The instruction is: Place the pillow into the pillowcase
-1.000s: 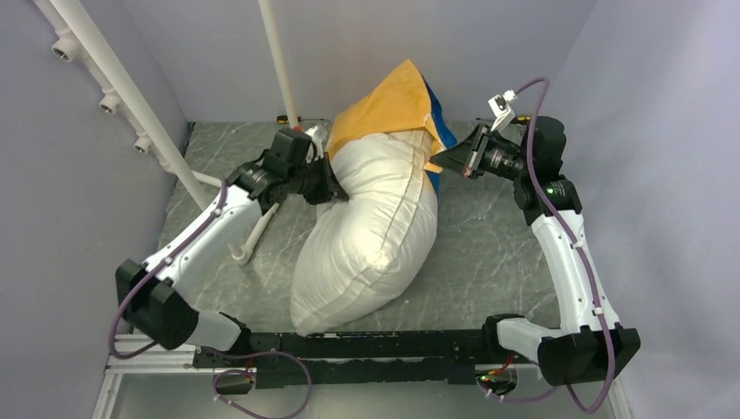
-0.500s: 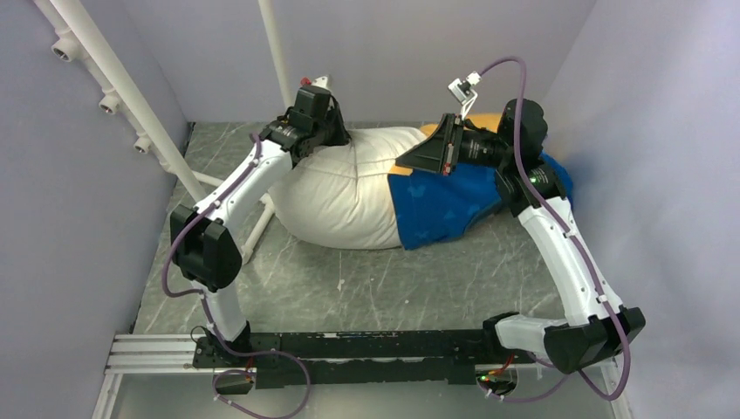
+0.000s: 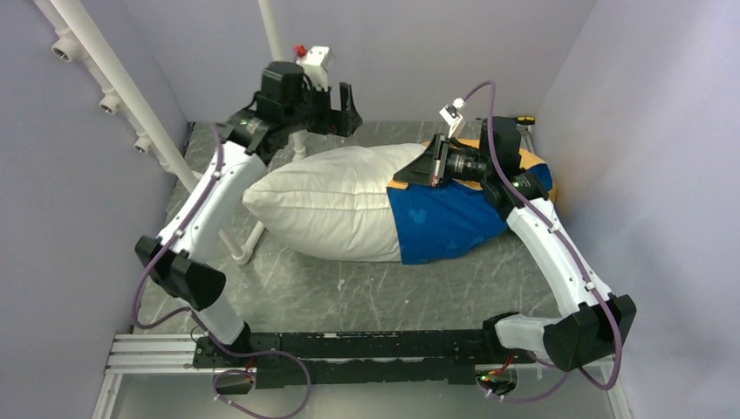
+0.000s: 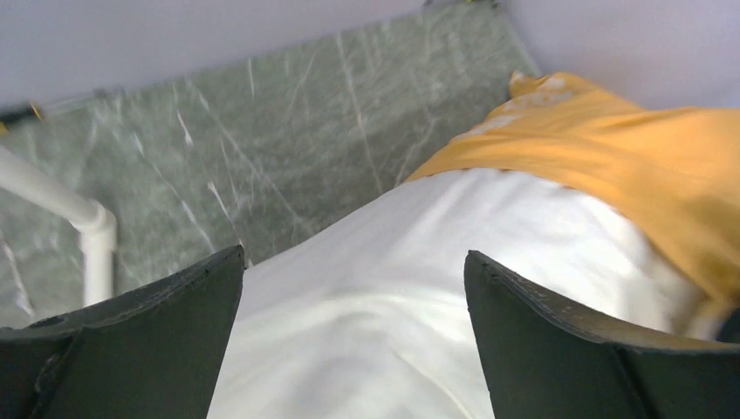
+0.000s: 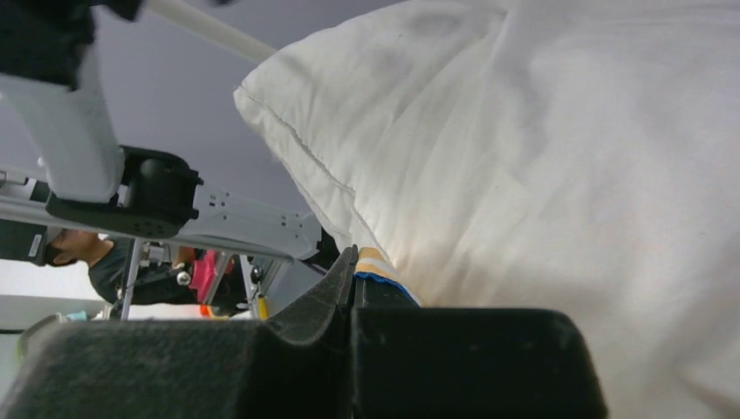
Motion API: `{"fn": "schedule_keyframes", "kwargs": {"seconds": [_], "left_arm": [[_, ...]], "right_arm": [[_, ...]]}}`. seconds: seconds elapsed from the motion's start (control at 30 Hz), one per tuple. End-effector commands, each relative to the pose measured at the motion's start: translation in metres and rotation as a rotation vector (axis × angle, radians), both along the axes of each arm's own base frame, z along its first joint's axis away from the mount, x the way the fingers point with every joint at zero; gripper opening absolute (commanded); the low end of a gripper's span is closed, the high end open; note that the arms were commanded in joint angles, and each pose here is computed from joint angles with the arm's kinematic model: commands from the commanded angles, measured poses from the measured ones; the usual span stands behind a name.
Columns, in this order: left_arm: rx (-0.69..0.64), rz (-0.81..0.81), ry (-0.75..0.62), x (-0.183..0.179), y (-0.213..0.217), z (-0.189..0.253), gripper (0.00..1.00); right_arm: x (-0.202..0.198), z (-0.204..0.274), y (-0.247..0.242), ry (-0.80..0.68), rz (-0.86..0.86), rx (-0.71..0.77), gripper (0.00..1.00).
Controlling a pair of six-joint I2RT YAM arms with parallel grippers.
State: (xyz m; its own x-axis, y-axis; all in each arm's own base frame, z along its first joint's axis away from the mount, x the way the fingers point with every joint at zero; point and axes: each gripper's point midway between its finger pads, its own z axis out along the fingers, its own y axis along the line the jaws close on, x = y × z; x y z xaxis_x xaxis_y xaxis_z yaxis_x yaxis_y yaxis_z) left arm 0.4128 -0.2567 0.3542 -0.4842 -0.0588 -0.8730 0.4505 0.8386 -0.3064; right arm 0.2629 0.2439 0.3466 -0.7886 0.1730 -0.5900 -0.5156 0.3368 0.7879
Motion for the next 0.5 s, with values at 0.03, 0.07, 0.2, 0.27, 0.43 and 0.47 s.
{"fn": "schedule_keyframes", "kwargs": {"seconds": [0.03, 0.07, 0.2, 0.27, 0.43, 0.47], "left_arm": [[0.013, -0.162, -0.140, -0.072, 0.019, 0.089, 0.99], [0.003, -0.197, -0.136, -0.084, 0.018, 0.093, 0.99], [-0.004, -0.205, -0.127, -0.121, 0.035, 0.100, 0.99], [0.032, -0.132, -0.087, -0.126, 0.052, 0.087, 0.99], [0.171, 0.200, 0.018, -0.115, 0.110, 0.039, 0.99], [0.198, 0.263, 0.042, -0.112, 0.121, 0.029, 0.99]], "right_arm": [[0.029, 0.033, 0.004, -0.119, -0.048, 0.033, 0.00], [0.034, 0.035, 0.004, -0.120, -0.058, 0.029, 0.00], [0.055, 0.048, 0.000, -0.135, -0.098, 0.030, 0.00], [0.063, 0.061, -0.003, -0.157, -0.116, 0.052, 0.00], [0.080, 0.088, -0.012, -0.189, -0.152, 0.088, 0.00], [0.081, 0.093, -0.012, -0.197, -0.149, 0.093, 0.00]]}}
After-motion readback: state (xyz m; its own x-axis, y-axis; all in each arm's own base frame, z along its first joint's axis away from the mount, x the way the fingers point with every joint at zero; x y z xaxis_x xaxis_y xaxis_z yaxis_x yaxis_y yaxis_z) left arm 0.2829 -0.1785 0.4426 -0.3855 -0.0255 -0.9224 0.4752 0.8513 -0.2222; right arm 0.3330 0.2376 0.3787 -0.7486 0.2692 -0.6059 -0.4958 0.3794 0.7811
